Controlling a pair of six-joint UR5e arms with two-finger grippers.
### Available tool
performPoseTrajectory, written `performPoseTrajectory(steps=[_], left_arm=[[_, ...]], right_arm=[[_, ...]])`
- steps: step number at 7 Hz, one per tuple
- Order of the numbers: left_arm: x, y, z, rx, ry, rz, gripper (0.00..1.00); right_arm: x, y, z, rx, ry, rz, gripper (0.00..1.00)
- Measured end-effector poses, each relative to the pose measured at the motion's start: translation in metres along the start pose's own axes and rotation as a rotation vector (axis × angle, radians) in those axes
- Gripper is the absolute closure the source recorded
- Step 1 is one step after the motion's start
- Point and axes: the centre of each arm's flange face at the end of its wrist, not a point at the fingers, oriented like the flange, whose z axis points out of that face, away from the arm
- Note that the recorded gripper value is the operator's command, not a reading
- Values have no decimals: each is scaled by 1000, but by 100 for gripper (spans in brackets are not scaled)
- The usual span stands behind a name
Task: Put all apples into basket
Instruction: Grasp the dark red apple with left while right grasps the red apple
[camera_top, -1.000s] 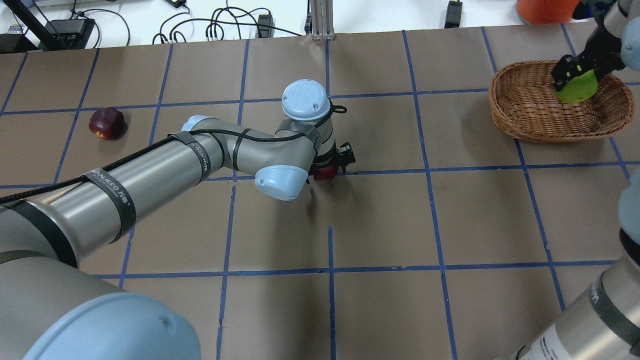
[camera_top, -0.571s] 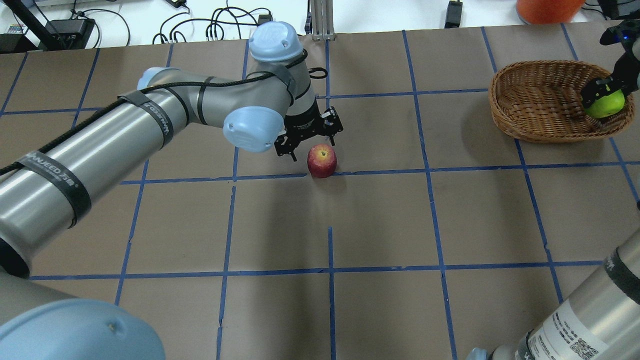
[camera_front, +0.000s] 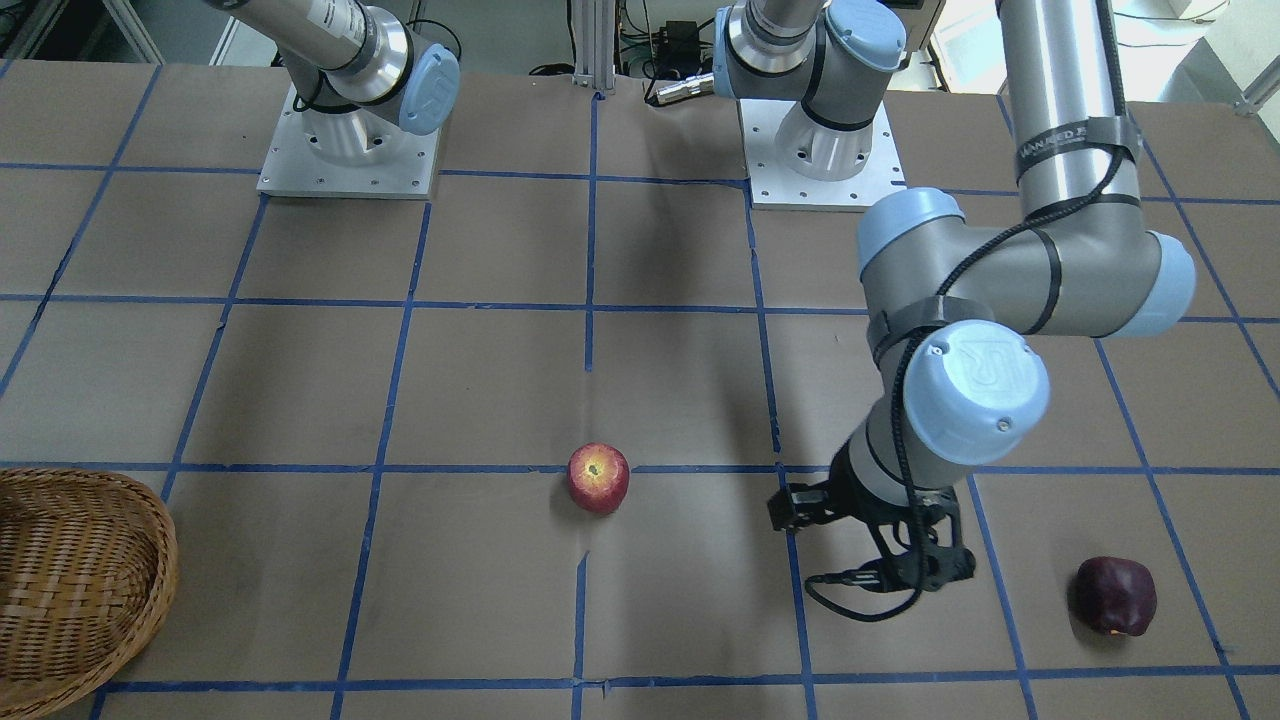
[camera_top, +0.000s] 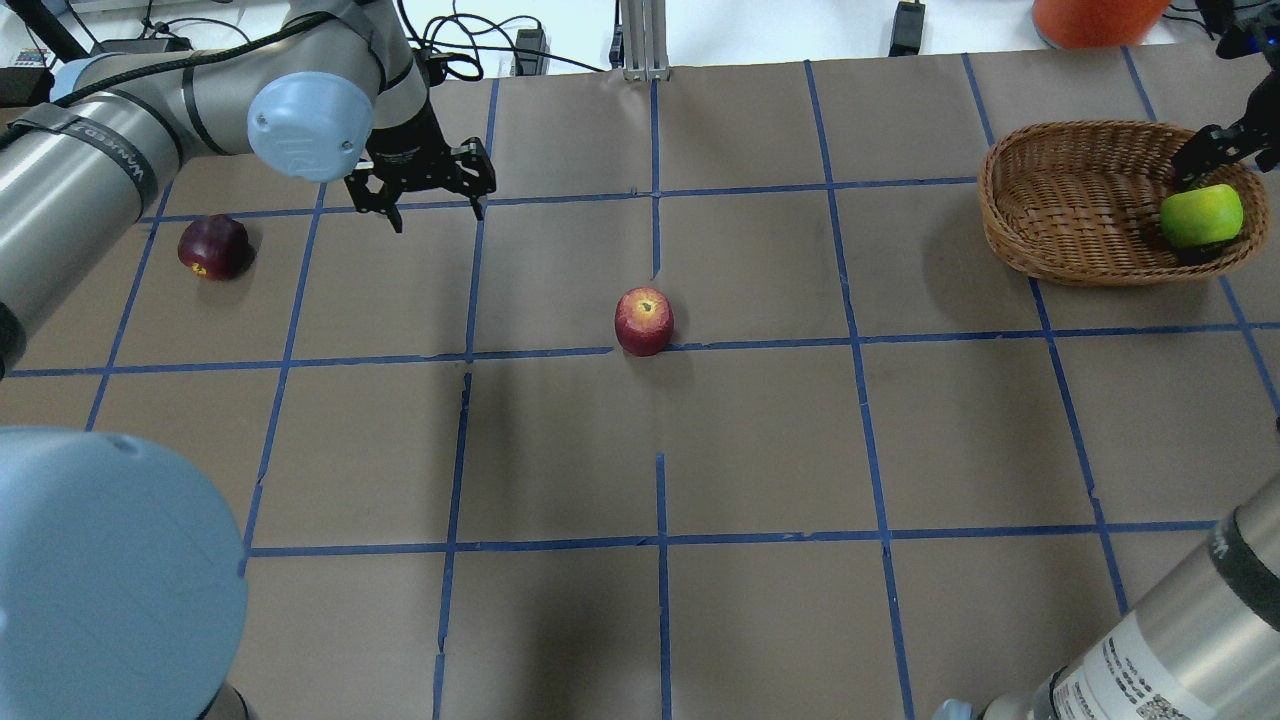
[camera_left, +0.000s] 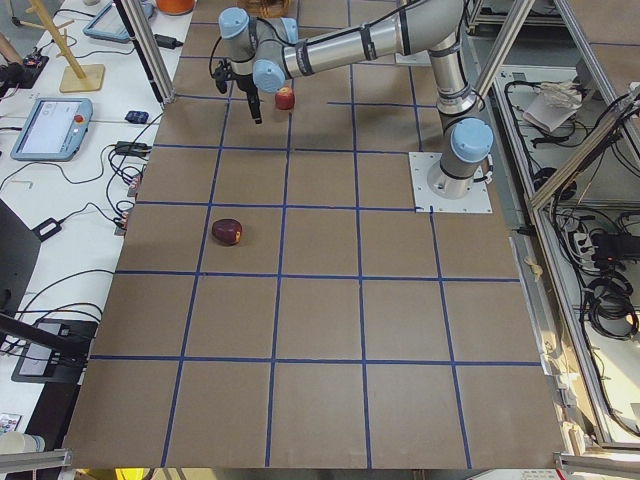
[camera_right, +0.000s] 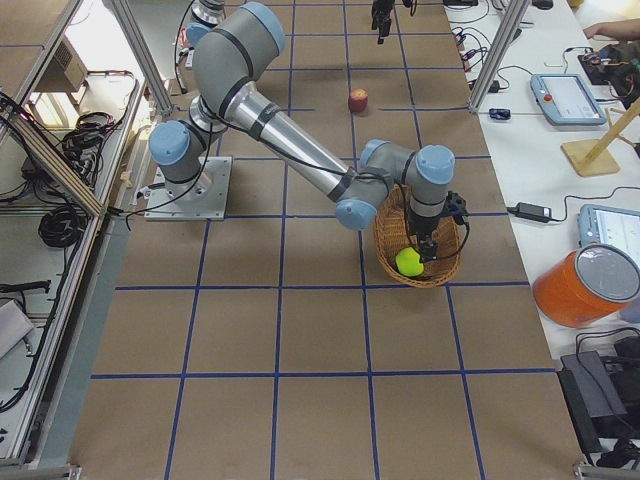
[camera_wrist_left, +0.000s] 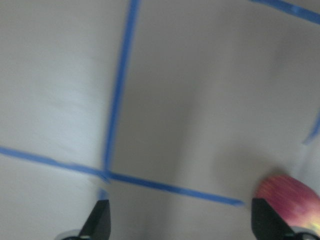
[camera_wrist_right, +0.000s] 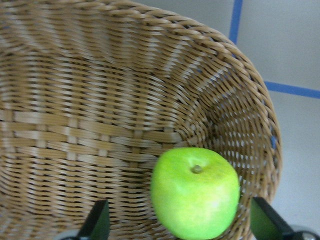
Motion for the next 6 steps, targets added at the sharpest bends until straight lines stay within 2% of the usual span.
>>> performPoseTrajectory(steps=[1,3,5,6], left_arm=[[-53,-24,11,52,-69,108,0],[-168,-56,43,53,-121,219,0],[-248,-62,76,15,-104,311,0],[-273,-59,96,-8,-84,325,0]], right_arm=[[-47,-16,-30,-11,-23,-3,0],[-194,-46,-73,-59,-105,1,0],[-365,-58,-87,-106,-200,115,0],[-434,-55,-85,-135,-216,148,0]])
